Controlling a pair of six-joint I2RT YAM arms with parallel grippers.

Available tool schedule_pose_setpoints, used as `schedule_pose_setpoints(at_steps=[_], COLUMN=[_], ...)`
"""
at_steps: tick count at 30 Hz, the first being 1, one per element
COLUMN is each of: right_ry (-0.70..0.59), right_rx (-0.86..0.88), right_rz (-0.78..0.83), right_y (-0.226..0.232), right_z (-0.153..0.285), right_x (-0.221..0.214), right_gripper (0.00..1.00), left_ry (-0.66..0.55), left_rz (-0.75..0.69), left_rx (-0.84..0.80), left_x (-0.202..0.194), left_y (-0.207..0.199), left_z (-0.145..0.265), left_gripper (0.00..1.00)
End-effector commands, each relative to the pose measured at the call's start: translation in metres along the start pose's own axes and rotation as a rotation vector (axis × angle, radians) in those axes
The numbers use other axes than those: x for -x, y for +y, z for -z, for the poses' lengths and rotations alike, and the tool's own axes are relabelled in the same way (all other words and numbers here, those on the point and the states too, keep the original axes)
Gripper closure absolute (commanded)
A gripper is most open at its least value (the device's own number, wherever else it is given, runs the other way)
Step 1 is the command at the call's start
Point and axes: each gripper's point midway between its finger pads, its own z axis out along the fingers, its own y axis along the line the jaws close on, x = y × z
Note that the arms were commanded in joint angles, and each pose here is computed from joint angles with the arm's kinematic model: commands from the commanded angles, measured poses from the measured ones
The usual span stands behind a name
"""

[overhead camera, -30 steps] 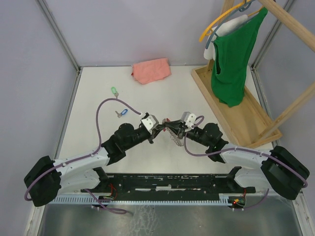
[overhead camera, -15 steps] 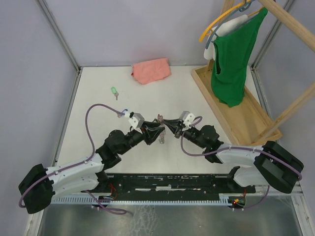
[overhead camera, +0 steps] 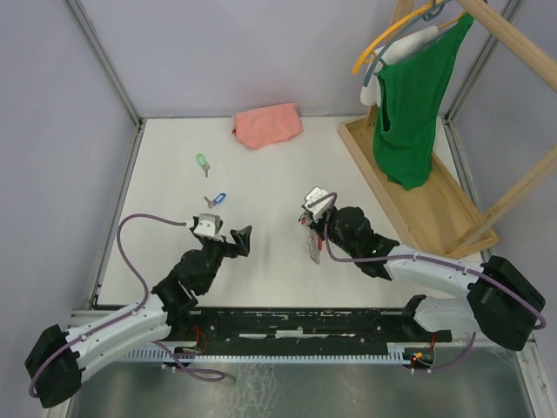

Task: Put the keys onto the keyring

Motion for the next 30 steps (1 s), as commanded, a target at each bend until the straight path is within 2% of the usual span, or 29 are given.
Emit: schedule_pose_setpoints(at_steps=[1, 11, 14, 16, 20, 24, 26, 30], right_ry=[0.074, 0.09, 0.095, 0.108, 0.143, 0.181, 0.196, 0.146], right_rx=[-0.09, -0.054, -0.058, -0.057, -0.056, -0.116, -0.134, -0.135], right_rz=[0.067, 0.002, -0.028, -0.053, -0.122, -0.197, -0.218, -0.266], right_y=[-0.02, 0.002, 0.003, 0.001, -0.008, -0.029, -0.035, -0.04], right_z=[-0.016, -0.097, -0.117, -0.124, -0.116, -0.087, -0.067, -0.021], right_x=[0.006, -0.002, -0.004, -0.008, -0.012, -0.014, -0.011, 0.008], right_gripper=[0.97, 0.94, 0.9, 0.84, 0.66, 0.46, 0.03, 0.0], left_ry=[-0.045, -0.052, -0.057, -0.058, -0.069, -0.098, -0.102, -0.12], left_rz=[0.017, 0.036, 0.038, 0.045, 0.078, 0.144, 0.195, 0.362], left_rx=[0.183, 0.222, 0.23, 0.241, 0.257, 0.263, 0.275, 0.287], left_x=[0.004, 0.006, 0.008, 0.009, 0.015, 0.023, 0.03, 0.05], left_y=[0.037, 0.045, 0.047, 0.049, 0.051, 0.051, 0.051, 0.05], left_z=[0.004, 0.008, 0.009, 0.009, 0.012, 0.016, 0.019, 0.03], left_gripper=[0.06, 0.04, 0.03, 0.03, 0.03, 0.03, 0.03, 0.0])
